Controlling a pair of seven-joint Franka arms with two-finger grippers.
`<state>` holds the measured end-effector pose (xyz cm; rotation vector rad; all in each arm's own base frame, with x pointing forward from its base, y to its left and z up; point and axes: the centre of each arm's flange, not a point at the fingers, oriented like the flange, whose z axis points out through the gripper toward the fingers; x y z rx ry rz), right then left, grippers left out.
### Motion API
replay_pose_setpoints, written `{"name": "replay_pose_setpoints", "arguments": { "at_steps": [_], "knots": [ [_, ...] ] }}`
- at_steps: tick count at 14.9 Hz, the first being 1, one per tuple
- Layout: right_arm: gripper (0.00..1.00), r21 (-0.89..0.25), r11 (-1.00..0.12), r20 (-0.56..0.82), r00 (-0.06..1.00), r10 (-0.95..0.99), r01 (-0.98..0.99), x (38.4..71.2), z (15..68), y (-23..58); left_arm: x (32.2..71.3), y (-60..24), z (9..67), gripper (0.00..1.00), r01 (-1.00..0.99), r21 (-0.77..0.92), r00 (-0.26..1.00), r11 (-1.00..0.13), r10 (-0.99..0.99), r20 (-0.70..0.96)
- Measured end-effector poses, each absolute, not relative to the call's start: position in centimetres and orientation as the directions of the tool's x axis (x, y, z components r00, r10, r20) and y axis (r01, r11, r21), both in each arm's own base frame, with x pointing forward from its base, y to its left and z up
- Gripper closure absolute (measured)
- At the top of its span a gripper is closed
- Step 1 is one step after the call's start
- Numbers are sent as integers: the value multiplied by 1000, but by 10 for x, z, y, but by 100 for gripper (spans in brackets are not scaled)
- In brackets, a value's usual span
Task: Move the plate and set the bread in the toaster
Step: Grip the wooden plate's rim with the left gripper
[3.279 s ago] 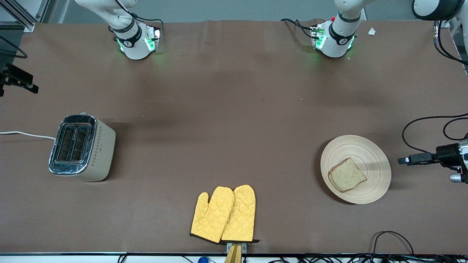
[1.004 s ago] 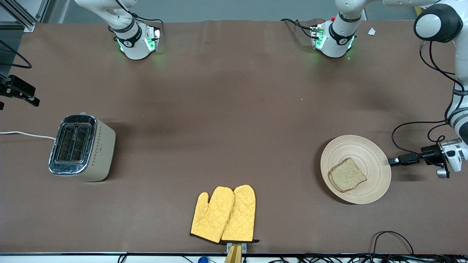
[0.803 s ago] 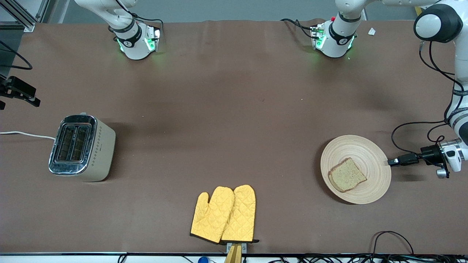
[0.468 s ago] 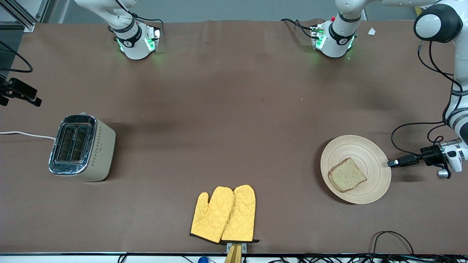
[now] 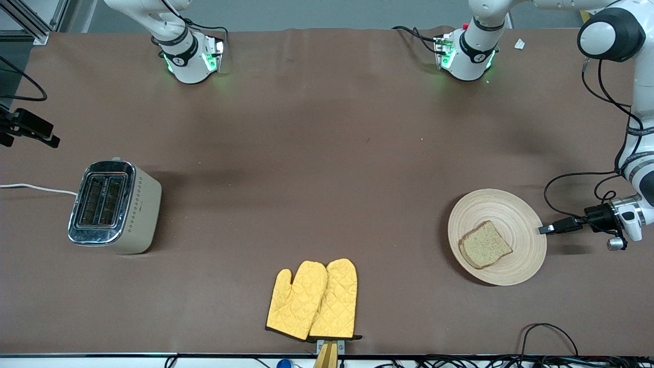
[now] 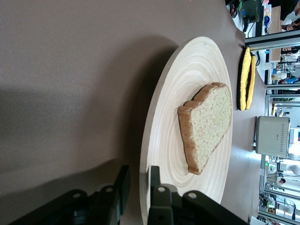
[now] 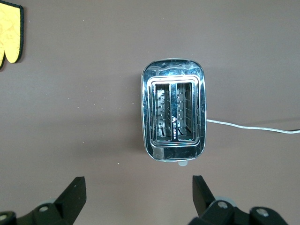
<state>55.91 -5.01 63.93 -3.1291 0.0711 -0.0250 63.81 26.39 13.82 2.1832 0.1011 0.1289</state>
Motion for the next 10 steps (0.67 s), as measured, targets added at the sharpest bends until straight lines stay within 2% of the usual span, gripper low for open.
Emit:
{"name": "replay_pose_setpoints", "arguments": {
  "at_steps": [1, 3, 5, 10],
  "knots": [
    [0, -12, -999, 14, 999, -46, -46, 559, 639, -50, 638, 264, 137, 76, 24, 818, 991, -575, 120, 56],
    [0, -11, -999, 9, 999, -46, -46, 558, 639, -51, 638, 262, 138, 87, 21, 825, 991, -564, 120, 57],
    [0, -11, -999, 7, 999, -47, -47, 558, 639, -51, 638, 261, 139, 91, 20, 836, 991, -549, 123, 56],
    [0, -11, -998, 7, 998, -55, -54, 558, 639, -54, 637, 255, 140, 91, 14, 853, 994, -522, 102, 46]
  ]
}}
